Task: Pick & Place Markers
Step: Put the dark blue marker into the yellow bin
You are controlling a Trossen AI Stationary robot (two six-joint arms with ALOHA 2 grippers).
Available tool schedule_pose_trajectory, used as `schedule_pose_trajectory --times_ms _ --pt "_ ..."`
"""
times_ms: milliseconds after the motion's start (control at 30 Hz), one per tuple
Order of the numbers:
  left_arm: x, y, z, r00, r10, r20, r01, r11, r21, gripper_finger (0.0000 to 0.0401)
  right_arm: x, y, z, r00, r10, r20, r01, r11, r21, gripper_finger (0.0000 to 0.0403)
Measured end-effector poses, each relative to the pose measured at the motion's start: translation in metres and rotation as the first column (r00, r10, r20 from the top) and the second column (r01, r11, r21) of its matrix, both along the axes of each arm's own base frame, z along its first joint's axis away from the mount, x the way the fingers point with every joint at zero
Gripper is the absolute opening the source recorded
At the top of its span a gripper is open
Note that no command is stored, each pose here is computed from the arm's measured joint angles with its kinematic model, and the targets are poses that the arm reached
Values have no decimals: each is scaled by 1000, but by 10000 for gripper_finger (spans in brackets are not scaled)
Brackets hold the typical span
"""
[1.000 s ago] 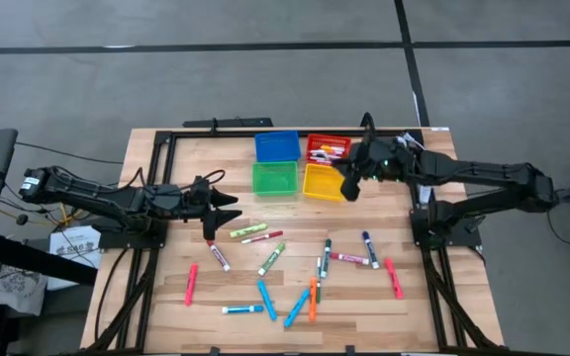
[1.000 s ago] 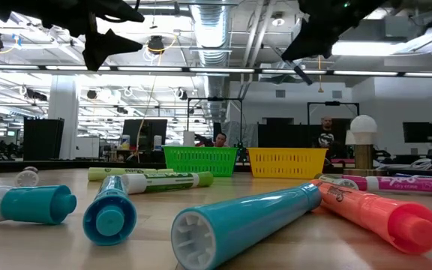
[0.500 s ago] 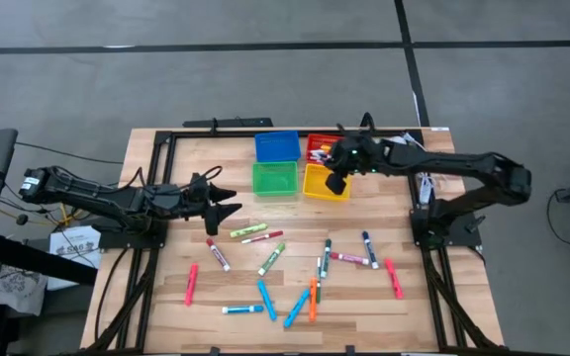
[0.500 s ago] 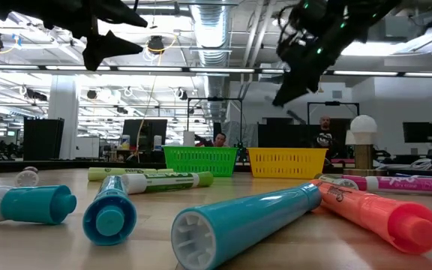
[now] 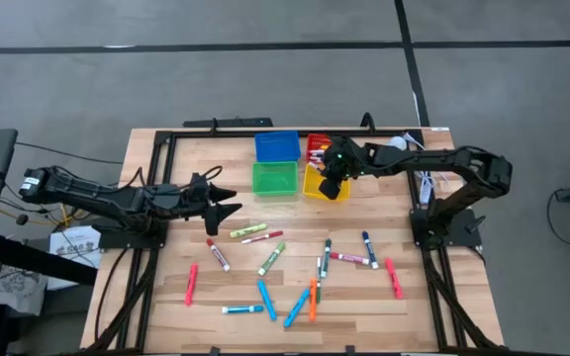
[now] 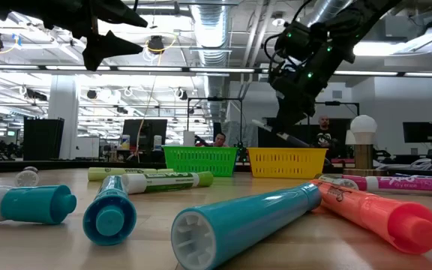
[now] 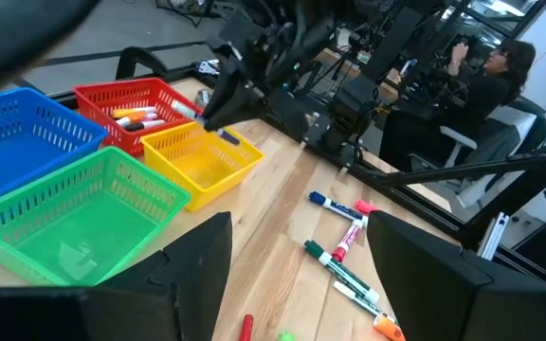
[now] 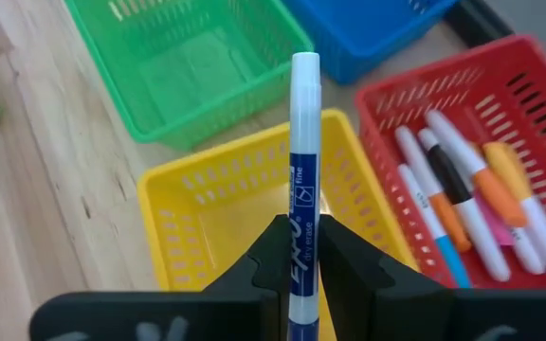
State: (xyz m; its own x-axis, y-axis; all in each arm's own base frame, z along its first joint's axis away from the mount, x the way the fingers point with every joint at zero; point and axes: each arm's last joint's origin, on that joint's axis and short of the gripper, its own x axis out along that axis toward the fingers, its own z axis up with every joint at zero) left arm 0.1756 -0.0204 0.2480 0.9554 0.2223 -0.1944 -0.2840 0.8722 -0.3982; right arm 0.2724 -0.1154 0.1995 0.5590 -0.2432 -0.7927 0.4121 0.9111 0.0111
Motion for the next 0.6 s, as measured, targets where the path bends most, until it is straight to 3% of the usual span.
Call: schedule_pose_trajectory --times_ms 600 --pt "0 0 0 1000 0 0 0 1000 0 246 5 -2 -27 994 26 -108 -21 999 43 45"
